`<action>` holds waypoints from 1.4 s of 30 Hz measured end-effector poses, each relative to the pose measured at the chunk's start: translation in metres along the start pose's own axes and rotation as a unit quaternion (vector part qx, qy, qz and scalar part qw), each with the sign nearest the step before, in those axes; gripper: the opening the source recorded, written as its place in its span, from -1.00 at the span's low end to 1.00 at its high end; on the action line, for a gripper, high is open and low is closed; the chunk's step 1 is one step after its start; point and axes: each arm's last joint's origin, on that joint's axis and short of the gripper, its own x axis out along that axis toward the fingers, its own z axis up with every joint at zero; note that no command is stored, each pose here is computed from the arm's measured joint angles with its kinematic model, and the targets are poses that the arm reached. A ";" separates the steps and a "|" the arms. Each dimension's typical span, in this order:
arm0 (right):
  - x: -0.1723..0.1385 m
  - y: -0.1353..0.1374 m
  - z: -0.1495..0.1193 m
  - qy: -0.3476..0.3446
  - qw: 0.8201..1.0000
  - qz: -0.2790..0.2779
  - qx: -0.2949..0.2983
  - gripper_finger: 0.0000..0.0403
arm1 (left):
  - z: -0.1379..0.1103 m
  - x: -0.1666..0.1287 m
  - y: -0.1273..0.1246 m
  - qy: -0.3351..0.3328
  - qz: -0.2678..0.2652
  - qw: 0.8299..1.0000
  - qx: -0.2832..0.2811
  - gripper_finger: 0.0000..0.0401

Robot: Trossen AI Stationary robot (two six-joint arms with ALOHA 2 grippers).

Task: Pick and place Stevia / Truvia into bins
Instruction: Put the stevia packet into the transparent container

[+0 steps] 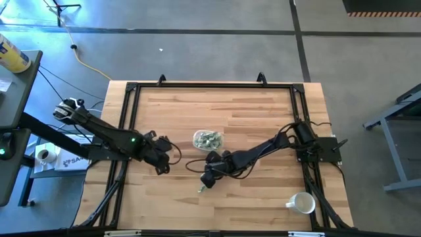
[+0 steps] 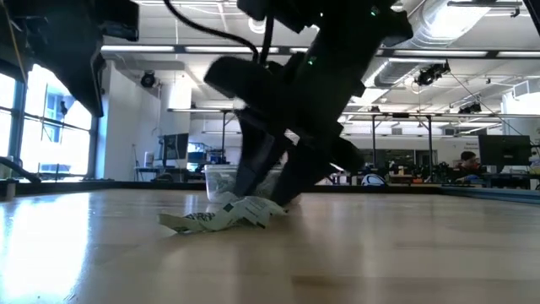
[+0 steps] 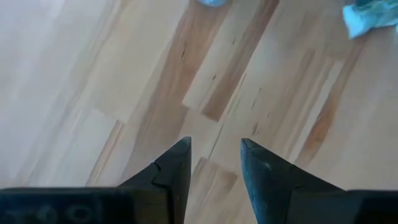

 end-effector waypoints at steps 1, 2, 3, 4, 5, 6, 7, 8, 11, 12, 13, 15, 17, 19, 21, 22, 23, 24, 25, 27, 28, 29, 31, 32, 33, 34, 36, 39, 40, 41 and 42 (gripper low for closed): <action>0.002 0.000 0.000 0.003 1.000 -0.003 0.002 -0.04 | 0.000 -0.001 0.000 -0.003 0.002 1.000 -0.001 -0.15; 0.002 0.000 0.001 0.011 1.000 0.002 0.008 -0.12 | -0.001 -0.001 0.001 0.000 0.006 1.000 0.002 -0.15; 0.002 0.000 0.000 0.017 1.000 0.007 0.014 -0.21 | -0.002 -0.002 0.002 -0.001 0.009 1.000 0.004 -0.16; 0.003 -0.001 0.000 0.021 1.000 0.007 0.021 -0.30 | -0.001 -0.002 0.002 -0.005 0.010 1.000 0.002 -0.17; 0.003 -0.002 -0.001 0.025 0.999 0.005 0.029 -0.40 | -0.001 -0.002 0.002 -0.009 0.013 1.000 0.002 -0.17; 0.003 -0.002 -0.001 0.028 0.999 0.002 0.034 -0.50 | -0.001 -0.001 0.002 -0.008 0.015 1.000 0.004 -0.18; 0.001 -0.003 -0.001 0.033 0.999 0.002 0.037 -0.60 | -0.002 -0.001 0.002 -0.007 0.018 1.000 0.005 -0.19; 0.000 -0.002 -0.002 0.039 0.999 0.004 0.035 -0.71 | -0.001 -0.002 0.003 -0.008 0.017 1.000 0.004 -0.19; -0.013 0.006 -0.001 0.047 0.999 0.015 0.017 -0.95 | -0.001 -0.001 0.002 -0.011 0.019 1.000 0.004 -0.20; -0.022 0.010 0.002 0.044 0.999 0.021 0.013 -0.96 | -0.001 -0.002 0.002 -0.014 0.019 1.000 0.003 -0.20; -0.032 0.014 0.004 0.042 0.999 0.025 0.011 -0.94 | 0.000 -0.002 0.002 -0.018 0.021 1.000 0.002 -0.20; -0.050 0.017 0.012 0.030 0.999 0.022 0.003 -0.92 | 0.000 -0.001 0.002 -0.022 0.023 0.999 0.002 -0.19; -0.066 0.014 0.023 0.014 1.000 0.006 -0.013 -0.96 | 0.001 -0.001 0.002 -0.029 0.022 0.999 0.000 -0.19; -0.077 0.008 0.038 -0.005 1.000 -0.011 -0.026 -0.98 | 0.002 -0.001 0.000 -0.035 0.017 0.999 -0.003 -0.19; -0.081 -0.003 0.056 -0.012 0.999 -0.024 -0.028 -0.97 | 0.004 -0.002 -0.001 -0.045 0.011 0.999 -0.008 -0.19; -0.079 -0.010 0.064 -0.006 0.999 -0.025 -0.030 -0.97 | 0.005 -0.002 -0.002 -0.049 0.006 0.999 -0.010 -0.19; -0.076 -0.017 0.072 0.006 0.999 -0.022 -0.032 -0.98 | 0.005 -0.002 -0.003 -0.052 0.003 0.999 -0.012 -0.19; -0.072 -0.023 0.077 0.019 0.999 -0.015 -0.039 -0.99 | 0.006 -0.002 -0.003 -0.053 0.001 0.998 -0.013 -0.19; -0.070 -0.027 0.081 0.025 0.999 -0.011 -0.045 -0.99 | 0.006 -0.002 -0.003 -0.053 0.001 0.998 -0.014 -0.19; -0.070 -0.028 0.085 0.029 0.998 0.008 -0.053 -0.99 | 0.005 -0.002 -0.003 -0.052 0.002 0.998 -0.018 -0.19; -0.071 -0.024 0.085 0.034 0.997 0.027 -0.057 -0.99 | 0.005 -0.002 -0.003 -0.052 0.003 0.998 -0.021 -0.19; -0.073 -0.020 0.082 0.047 0.996 0.047 -0.064 -0.99 | 0.005 -0.002 -0.003 -0.052 0.003 0.998 -0.023 -0.19; -0.073 -0.013 0.073 0.079 0.990 0.080 -0.087 -0.99 | 0.005 -0.002 -0.003 -0.052 0.003 0.998 -0.026 -0.19; -0.071 -0.009 0.069 0.095 0.985 0.101 -0.099 -0.99 | 0.005 -0.002 -0.003 -0.052 0.002 0.998 -0.026 -0.19; -0.071 -0.005 0.065 0.109 0.980 0.121 -0.111 -0.99 | 0.005 -0.002 -0.003 -0.052 0.003 0.998 -0.026 -0.19; -0.071 -0.003 0.061 0.121 0.977 0.130 -0.120 -0.99 | 0.005 -0.002 -0.003 -0.055 0.005 0.998 -0.026 -0.19; -0.070 -0.003 0.056 0.133 0.975 0.123 -0.126 -0.99 | 0.006 -0.002 -0.002 -0.063 0.012 0.998 -0.025 -0.19; -0.068 -0.009 0.055 0.139 0.979 0.086 -0.119 -0.94 | 0.006 -0.002 -0.002 -0.067 0.016 0.997 -0.023 -0.19; -0.067 -0.011 0.056 0.141 0.980 0.081 -0.118 -0.90 | 0.006 -0.002 -0.002 -0.068 0.016 0.997 -0.023 -0.19; -0.067 -0.012 0.057 0.139 0.980 0.082 -0.118 -0.85 | 0.006 -0.002 -0.002 -0.068 0.016 0.997 -0.023 -0.19; -0.067 -0.012 0.058 0.138 0.980 0.082 -0.117 -0.80 | 0.006 -0.002 -0.002 -0.068 0.016 0.997 -0.023 -0.19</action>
